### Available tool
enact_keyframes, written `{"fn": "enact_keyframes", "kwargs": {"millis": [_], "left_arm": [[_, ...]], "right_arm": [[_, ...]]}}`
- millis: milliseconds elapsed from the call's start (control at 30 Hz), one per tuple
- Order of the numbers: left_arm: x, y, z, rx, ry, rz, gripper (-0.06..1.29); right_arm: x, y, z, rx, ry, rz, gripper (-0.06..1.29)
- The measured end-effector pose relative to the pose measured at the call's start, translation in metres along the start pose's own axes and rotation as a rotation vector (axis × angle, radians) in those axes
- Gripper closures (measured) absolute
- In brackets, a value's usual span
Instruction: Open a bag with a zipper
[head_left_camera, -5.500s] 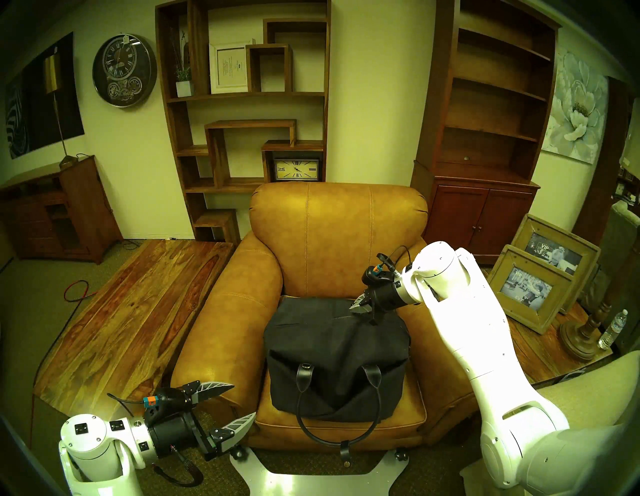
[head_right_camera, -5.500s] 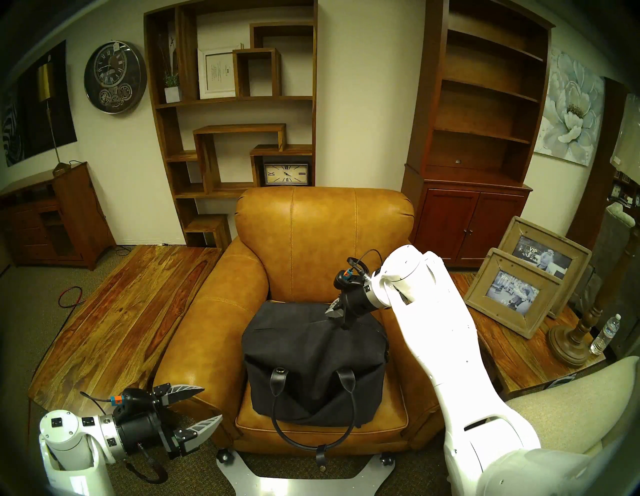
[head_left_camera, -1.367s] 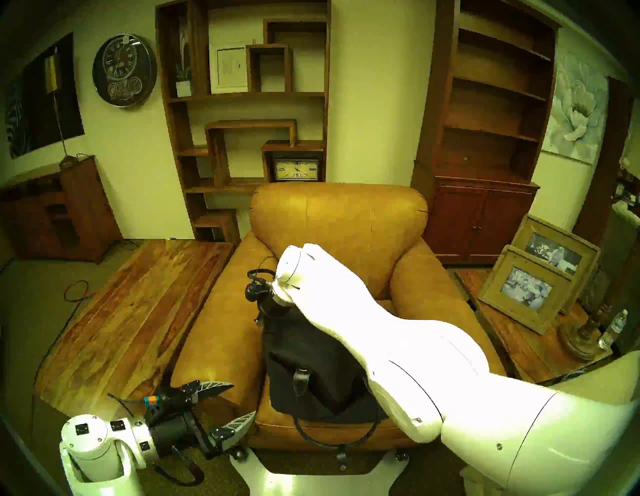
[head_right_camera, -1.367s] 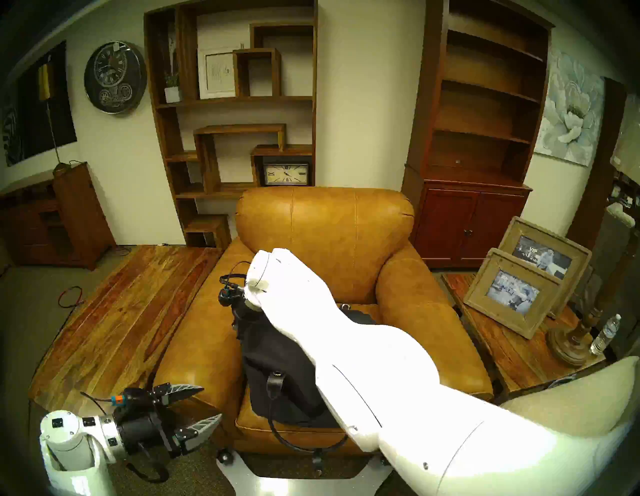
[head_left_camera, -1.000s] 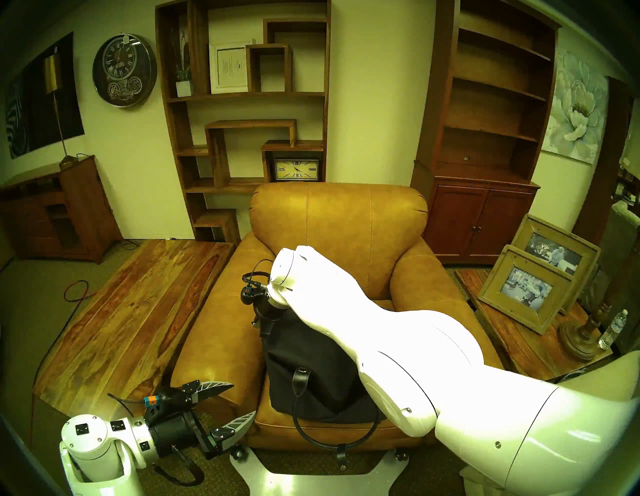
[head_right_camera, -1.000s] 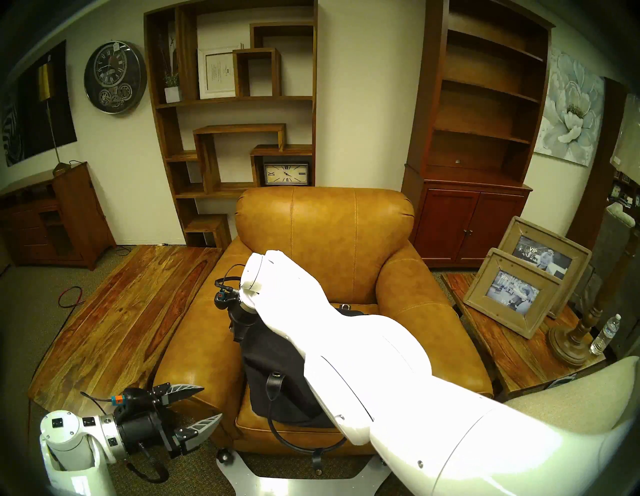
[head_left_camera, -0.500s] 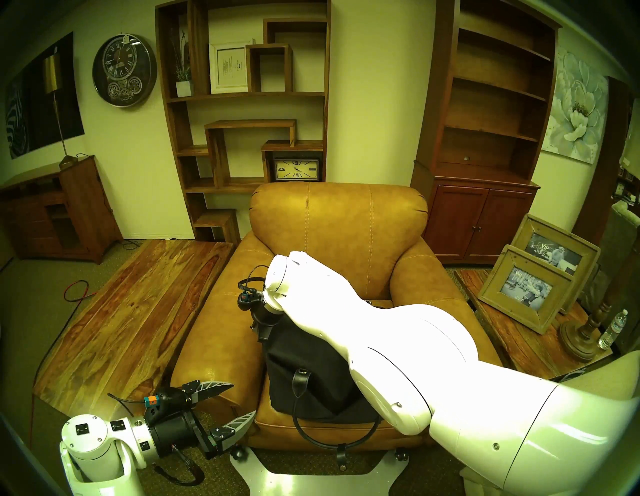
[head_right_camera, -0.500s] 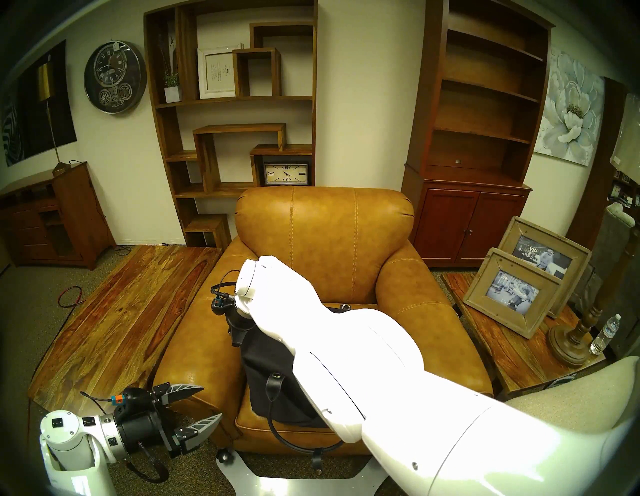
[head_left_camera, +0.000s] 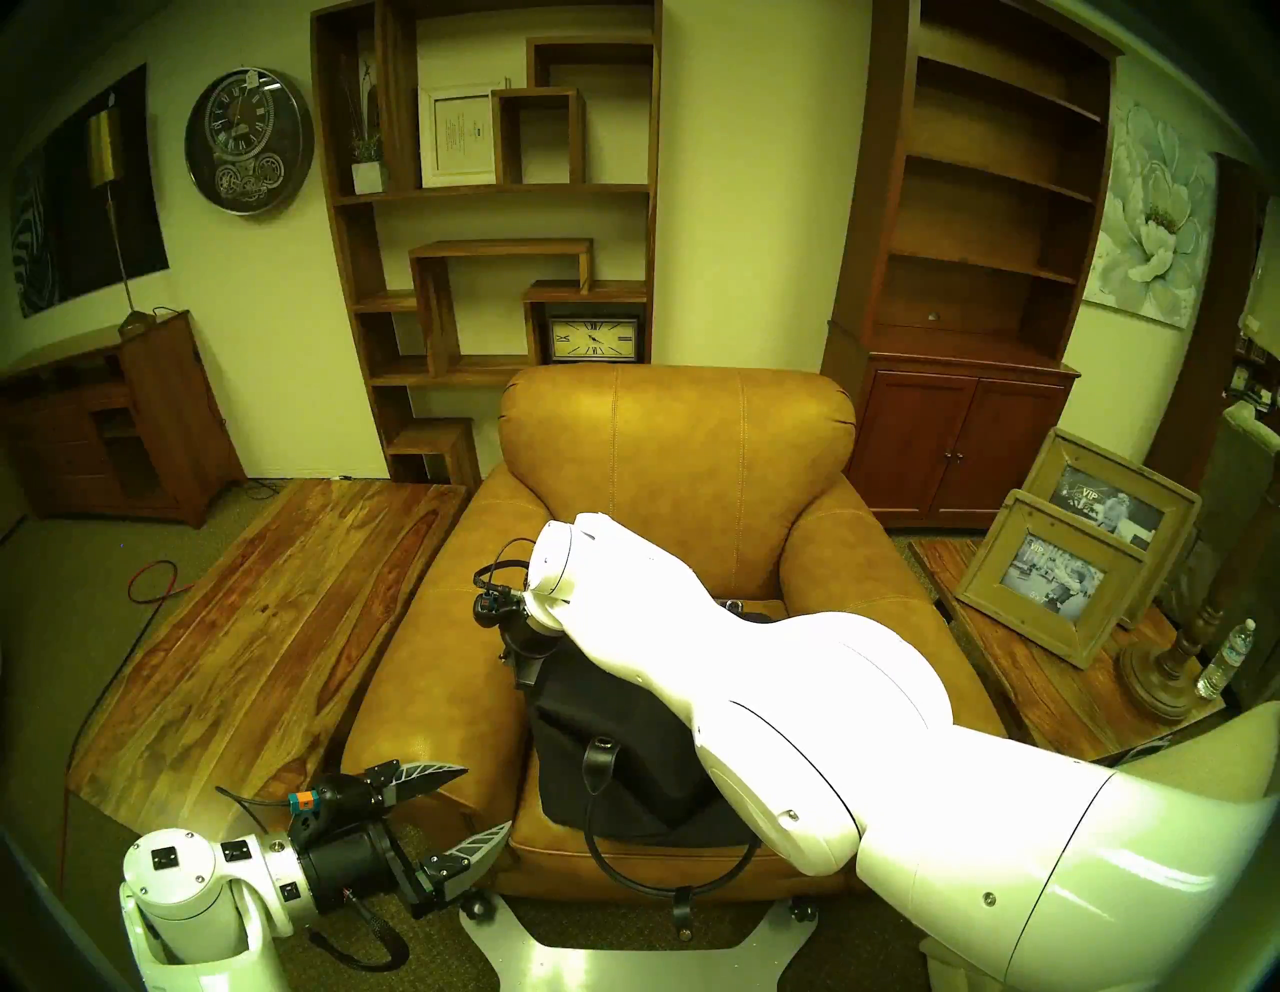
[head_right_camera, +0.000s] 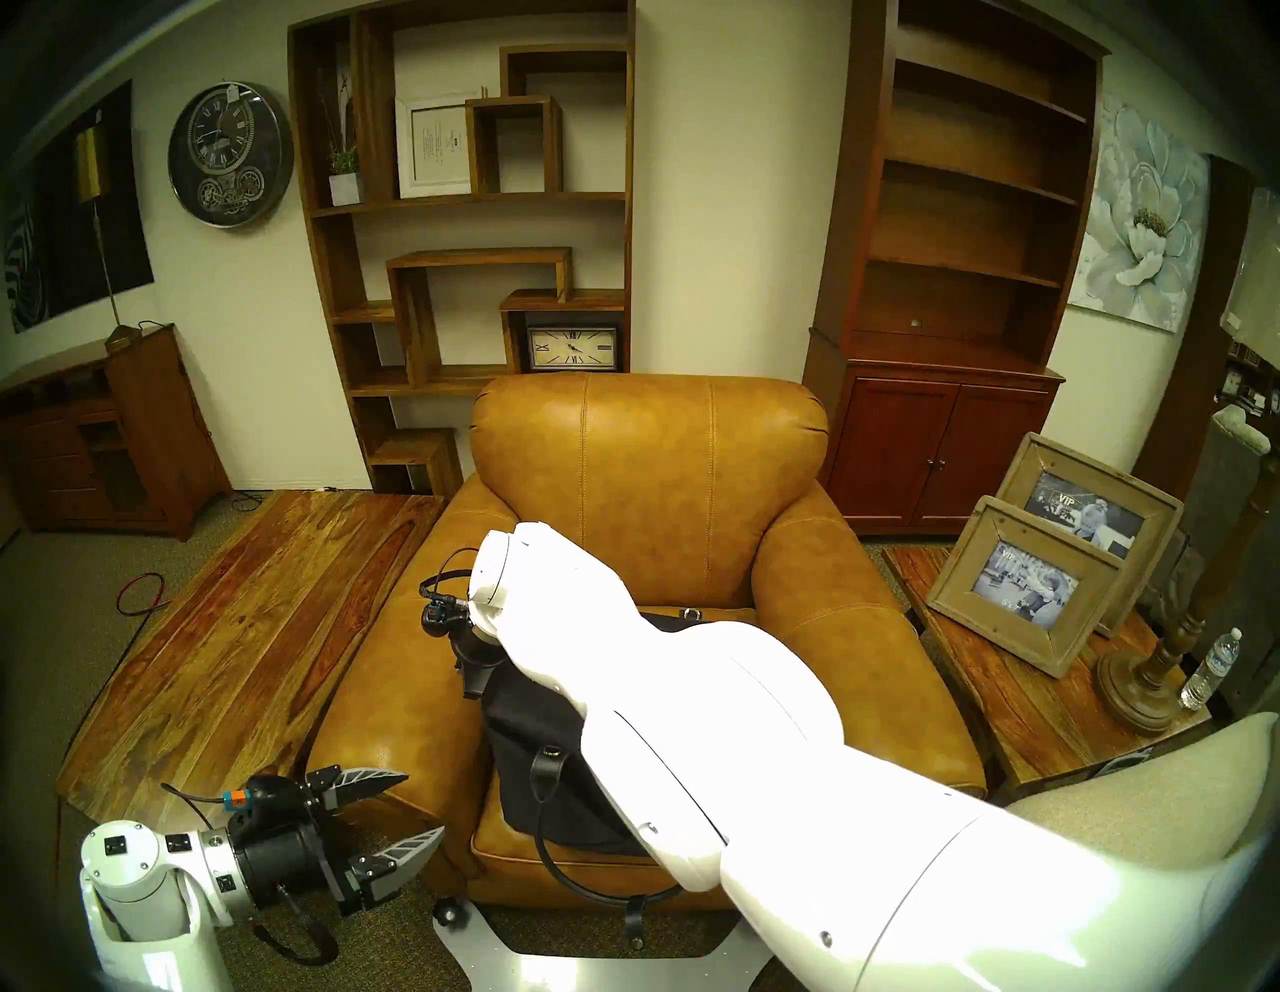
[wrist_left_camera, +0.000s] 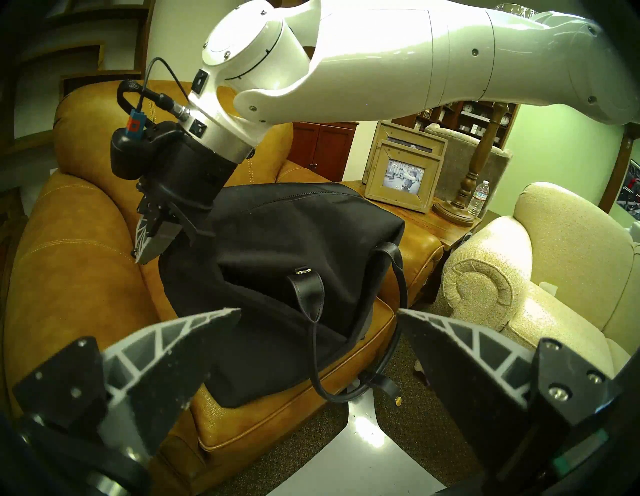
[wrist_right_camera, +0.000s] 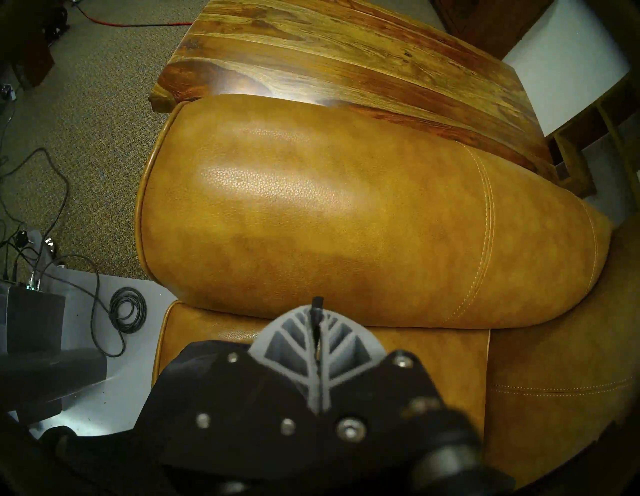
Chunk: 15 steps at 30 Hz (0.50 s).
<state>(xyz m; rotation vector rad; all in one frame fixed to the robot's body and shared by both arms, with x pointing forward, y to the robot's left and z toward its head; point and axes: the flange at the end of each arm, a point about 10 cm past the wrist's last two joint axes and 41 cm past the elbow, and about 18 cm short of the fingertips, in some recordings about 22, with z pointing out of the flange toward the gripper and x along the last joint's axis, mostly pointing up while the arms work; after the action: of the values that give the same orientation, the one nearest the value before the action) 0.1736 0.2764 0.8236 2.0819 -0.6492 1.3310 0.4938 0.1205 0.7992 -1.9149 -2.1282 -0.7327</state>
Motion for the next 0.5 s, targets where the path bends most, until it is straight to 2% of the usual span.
{"fn": "enact_keyframes", "kwargs": {"millis": [500], "left_arm": [[0.000, 0.000, 0.000, 0.002, 0.000, 0.000, -0.04]], "right_arm": [[-0.004, -0.014, 0.015, -0.006, 0.018, -0.013, 1.25]]}}
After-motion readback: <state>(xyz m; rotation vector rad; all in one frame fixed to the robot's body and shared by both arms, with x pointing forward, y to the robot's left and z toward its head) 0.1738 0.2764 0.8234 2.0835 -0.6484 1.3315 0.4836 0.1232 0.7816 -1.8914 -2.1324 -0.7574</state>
